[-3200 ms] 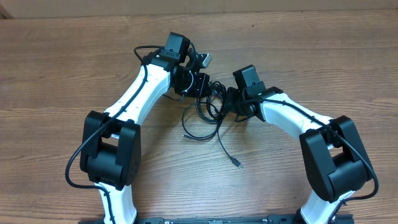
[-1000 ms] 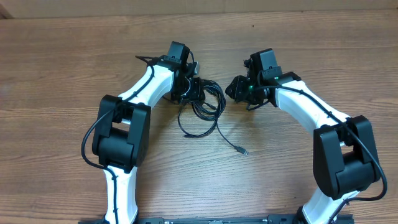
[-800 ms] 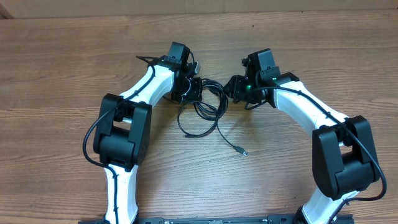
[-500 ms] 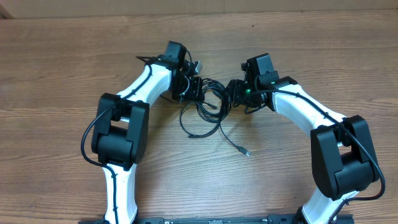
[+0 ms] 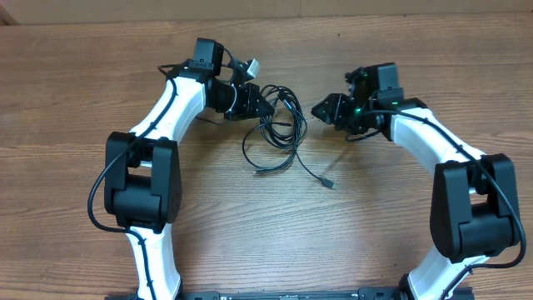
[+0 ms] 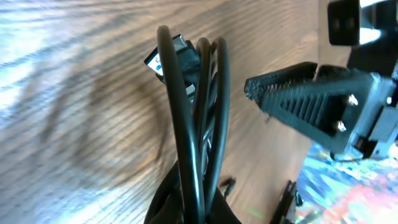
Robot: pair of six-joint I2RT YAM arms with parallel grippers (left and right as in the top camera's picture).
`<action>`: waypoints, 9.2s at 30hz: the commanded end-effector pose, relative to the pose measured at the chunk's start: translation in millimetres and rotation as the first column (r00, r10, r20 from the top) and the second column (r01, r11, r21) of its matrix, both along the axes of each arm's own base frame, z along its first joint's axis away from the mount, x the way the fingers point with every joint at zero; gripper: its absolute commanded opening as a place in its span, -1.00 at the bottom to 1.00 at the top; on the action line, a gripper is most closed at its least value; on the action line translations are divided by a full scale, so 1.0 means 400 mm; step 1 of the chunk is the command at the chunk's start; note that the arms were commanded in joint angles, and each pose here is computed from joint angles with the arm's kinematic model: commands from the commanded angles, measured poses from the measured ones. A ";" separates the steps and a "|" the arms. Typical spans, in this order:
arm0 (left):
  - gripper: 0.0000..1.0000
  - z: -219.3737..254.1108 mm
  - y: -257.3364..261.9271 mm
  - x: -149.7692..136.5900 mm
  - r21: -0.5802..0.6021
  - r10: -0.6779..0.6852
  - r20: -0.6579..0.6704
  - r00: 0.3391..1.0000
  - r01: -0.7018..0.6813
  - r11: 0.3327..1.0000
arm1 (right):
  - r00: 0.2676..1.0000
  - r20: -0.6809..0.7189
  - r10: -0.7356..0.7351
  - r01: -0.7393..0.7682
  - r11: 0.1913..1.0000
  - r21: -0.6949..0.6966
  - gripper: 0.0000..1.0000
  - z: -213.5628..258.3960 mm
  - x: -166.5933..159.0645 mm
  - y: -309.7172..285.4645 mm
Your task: Untangle cables
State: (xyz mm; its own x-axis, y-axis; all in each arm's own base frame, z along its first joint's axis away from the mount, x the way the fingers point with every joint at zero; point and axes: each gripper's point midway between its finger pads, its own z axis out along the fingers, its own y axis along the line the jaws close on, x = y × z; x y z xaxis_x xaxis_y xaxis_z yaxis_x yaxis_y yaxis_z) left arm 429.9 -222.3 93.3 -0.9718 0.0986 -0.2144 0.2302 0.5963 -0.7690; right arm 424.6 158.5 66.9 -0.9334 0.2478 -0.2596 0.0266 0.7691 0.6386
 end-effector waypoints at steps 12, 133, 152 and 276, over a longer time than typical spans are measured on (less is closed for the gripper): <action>-0.92 0.071 -0.062 -0.029 -0.041 -0.114 0.112 0.987 0.119 0.992 | 0.995 -0.014 0.095 -0.096 0.992 -0.086 0.04 -0.009 -0.060 0.071; -0.91 0.007 -0.035 0.044 0.170 0.039 0.137 0.990 -0.062 0.984 | 0.970 0.151 0.190 -0.153 0.961 -0.230 -0.21 0.058 -0.005 0.135; -0.92 -0.010 -0.009 0.072 0.234 0.136 0.132 0.982 -0.164 0.958 | 0.984 0.163 0.068 -0.029 0.973 -0.230 -0.21 0.052 0.035 0.117; -0.91 -0.130 0.049 0.027 0.424 0.245 0.080 0.966 -0.255 0.869 | 0.977 0.089 0.196 -0.164 0.945 -0.284 -0.17 -0.015 -0.006 0.150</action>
State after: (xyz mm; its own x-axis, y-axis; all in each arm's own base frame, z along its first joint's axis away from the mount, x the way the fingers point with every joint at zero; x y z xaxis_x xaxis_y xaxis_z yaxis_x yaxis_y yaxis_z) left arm 441.2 -201.7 29.1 -0.9772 -0.0641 -0.2026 0.0286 0.9050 -0.4244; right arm 413.9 221.5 79.5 -0.9160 -0.0079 -0.4010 -0.1975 0.8791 0.4338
